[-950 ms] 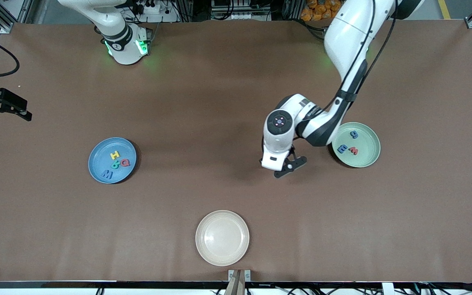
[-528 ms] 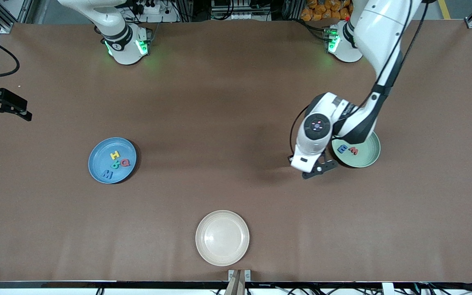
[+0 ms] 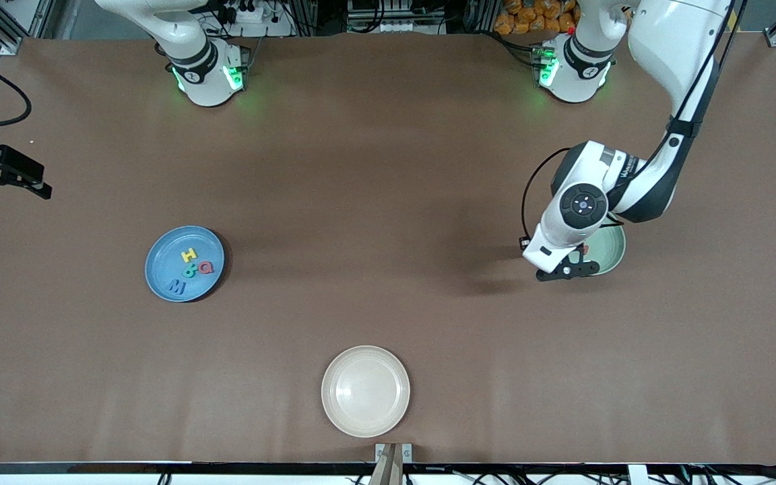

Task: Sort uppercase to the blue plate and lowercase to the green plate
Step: 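Carry the yellow u to the green plate and open the left gripper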

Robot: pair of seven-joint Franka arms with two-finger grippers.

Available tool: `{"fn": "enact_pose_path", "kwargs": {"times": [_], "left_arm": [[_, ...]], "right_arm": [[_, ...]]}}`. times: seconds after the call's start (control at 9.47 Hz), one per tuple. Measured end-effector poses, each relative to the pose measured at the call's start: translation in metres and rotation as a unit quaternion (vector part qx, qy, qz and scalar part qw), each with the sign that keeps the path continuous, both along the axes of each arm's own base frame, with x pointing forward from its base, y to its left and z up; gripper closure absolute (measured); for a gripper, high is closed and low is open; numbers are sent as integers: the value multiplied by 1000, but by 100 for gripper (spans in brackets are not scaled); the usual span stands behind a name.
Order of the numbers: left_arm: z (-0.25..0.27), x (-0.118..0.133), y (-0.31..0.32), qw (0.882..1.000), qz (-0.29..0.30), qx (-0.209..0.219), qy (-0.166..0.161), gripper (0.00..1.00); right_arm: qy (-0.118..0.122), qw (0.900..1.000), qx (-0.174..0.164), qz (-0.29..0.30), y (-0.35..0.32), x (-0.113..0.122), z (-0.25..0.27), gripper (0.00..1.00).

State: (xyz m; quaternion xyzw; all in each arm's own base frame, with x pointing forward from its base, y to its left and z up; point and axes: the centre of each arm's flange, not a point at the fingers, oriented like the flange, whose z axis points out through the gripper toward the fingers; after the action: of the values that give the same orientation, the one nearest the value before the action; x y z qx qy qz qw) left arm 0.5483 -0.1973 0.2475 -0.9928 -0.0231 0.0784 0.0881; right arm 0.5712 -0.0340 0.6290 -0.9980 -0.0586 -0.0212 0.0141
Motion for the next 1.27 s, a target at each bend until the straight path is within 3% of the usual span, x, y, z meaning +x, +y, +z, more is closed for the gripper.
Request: {"fn": "enact_pose_path", "kwargs": {"times": [0.21, 0.42, 0.74, 0.84, 1.27], "left_arm": [[6, 0, 8, 998, -63, -5, 19, 63], [21, 15, 56, 992, -123, -23, 28, 63], [28, 20, 71, 988, -148, -30, 28, 63], [28, 18, 63, 987, -155, -32, 28, 57], [31, 11, 35, 992, -122, -37, 21, 1]], "right_arm": [[0, 1000, 0, 0, 0, 0, 0, 0], [1, 1000, 0, 1, 1, 0, -1, 0], [2, 1000, 0, 2, 2, 1, -3, 0], [3, 1000, 0, 2, 2, 2, -3, 0], [2, 1000, 0, 2, 3, 2, -3, 0]]}}
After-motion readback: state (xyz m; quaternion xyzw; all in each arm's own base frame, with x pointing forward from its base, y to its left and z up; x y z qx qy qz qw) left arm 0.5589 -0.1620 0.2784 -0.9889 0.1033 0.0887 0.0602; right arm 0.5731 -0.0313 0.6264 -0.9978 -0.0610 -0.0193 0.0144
